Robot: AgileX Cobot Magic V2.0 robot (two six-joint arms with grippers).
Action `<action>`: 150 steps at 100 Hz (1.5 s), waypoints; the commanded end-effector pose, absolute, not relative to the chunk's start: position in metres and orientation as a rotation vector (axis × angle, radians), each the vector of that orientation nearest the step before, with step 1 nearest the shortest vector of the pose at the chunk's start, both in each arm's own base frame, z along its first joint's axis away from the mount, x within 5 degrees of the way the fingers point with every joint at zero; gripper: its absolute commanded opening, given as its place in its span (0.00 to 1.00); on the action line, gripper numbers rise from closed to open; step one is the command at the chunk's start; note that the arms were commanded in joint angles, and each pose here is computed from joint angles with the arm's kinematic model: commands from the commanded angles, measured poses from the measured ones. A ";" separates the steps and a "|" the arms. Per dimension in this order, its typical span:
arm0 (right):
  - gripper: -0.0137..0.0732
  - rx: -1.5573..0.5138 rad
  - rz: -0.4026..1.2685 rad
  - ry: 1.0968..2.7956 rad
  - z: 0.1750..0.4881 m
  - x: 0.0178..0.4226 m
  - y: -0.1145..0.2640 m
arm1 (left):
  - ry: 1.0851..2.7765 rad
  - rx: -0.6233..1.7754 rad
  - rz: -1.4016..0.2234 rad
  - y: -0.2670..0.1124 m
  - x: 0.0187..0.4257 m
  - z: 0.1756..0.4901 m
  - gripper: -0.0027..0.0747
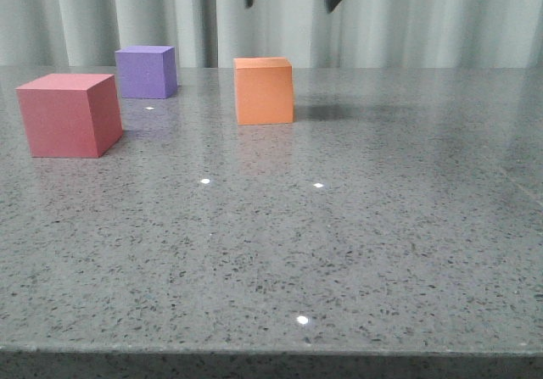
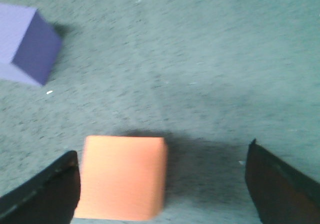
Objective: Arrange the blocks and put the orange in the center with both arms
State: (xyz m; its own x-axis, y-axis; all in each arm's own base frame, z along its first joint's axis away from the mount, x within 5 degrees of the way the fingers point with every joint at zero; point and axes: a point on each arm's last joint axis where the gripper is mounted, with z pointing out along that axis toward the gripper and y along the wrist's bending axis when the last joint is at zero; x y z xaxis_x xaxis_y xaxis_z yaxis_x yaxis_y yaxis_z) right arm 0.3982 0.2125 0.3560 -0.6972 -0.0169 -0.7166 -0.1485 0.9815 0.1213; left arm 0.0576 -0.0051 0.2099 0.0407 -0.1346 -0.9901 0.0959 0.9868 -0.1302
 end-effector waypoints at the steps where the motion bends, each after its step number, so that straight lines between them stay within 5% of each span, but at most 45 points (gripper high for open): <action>1: 0.91 -0.092 0.175 2.206 0.409 0.386 0.176 | 1.490 -0.019 -0.192 -0.006 0.059 0.202 0.01; 28: 0.91 0.013 0.023 2.261 0.403 0.360 0.091 | 1.490 -0.019 -0.192 -0.006 0.059 0.202 0.01; 60: 0.91 0.171 -0.036 2.175 0.393 0.267 0.015 | 1.490 -0.019 -0.192 -0.006 0.059 0.202 0.01; 108: 0.91 0.104 0.047 1.927 0.337 0.142 0.005 | 1.490 -0.019 -0.192 -0.006 0.059 0.202 0.01; 137: 0.91 0.030 0.079 1.761 0.321 0.125 0.007 | 1.490 -0.019 -0.192 -0.006 0.059 0.202 0.01; 150: 0.79 0.026 0.084 1.745 0.322 0.125 0.008 | 1.490 -0.019 -0.192 -0.006 0.059 0.202 0.01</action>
